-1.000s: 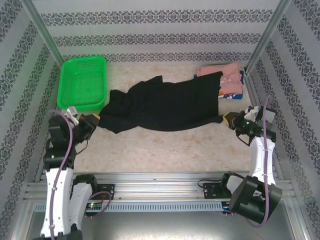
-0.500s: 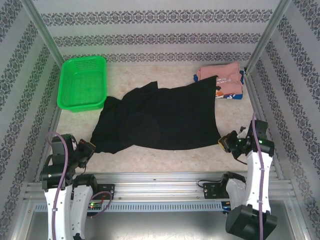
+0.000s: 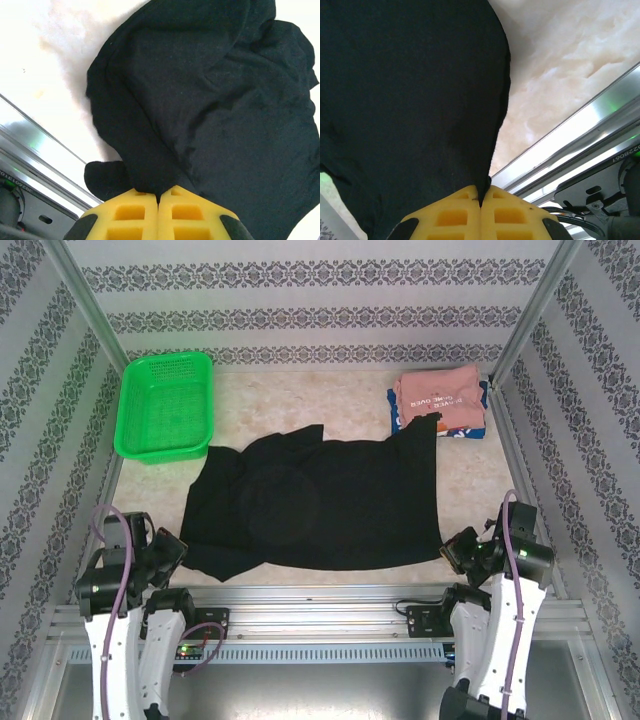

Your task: Fold and stack the t-shirts

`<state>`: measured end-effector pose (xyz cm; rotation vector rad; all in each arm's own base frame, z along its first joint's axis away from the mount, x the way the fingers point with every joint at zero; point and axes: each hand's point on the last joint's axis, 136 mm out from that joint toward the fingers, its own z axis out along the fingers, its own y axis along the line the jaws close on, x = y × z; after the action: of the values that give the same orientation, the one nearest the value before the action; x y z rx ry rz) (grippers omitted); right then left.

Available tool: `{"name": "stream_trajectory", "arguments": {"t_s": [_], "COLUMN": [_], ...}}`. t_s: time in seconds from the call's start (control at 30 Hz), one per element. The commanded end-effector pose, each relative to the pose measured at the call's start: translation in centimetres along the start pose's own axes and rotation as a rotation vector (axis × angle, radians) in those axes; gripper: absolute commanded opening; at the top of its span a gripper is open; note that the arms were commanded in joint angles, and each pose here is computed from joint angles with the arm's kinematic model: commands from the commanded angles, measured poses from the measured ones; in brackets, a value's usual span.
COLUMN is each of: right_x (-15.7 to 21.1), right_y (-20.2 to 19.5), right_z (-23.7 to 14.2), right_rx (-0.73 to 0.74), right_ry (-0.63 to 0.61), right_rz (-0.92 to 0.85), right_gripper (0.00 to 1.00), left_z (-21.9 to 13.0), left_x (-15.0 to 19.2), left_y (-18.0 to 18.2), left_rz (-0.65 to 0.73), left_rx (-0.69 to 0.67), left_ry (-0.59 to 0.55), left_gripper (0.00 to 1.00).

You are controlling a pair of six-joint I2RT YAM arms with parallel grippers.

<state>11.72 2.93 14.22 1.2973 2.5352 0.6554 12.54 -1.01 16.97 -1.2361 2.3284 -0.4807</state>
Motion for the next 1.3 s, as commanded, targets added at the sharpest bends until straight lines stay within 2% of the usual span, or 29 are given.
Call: {"name": "stream_trajectory", "arguments": {"t_s": [0.0, 0.17, 0.3, 0.43, 1.03, 1.27], "right_x": [-2.4, -4.8, -5.9, -6.8, -8.1, -8.4], "right_y": [0.6, 2.1, 2.3, 1.8, 3.4, 3.7], "right_z": [0.8, 2.0, 3.2, 3.8, 6.3, 7.2], "right_rx": [0.004, 0.015, 0.033, 0.068, 0.052, 0.066], "right_ry": [-0.043, -0.031, -0.014, -0.026, 0.033, 0.045], "right_rz": [-0.006, -0.064, -0.083, -0.102, -0.16, -0.182], "right_gripper": [0.0, 0.0, 0.0, 0.0, 0.0, 0.0], "left_z": [1.3, 3.1, 4.4, 5.4, 7.9, 9.5], "left_x": [-2.2, -4.8, -6.1, -6.4, -8.0, -8.4], "left_y": [-1.3, -4.5, -5.3, -5.4, -7.4, -8.2], "left_rz": [0.034, 0.074, 0.108, 0.131, 0.226, 0.265], "left_rx": [0.005, 0.045, 0.027, 0.012, 0.021, 0.015], "left_ry": [-0.042, -0.044, -0.045, -0.029, 0.015, 0.063], "left_gripper": [0.0, 0.0, 0.0, 0.0, 0.0, 0.0]}}
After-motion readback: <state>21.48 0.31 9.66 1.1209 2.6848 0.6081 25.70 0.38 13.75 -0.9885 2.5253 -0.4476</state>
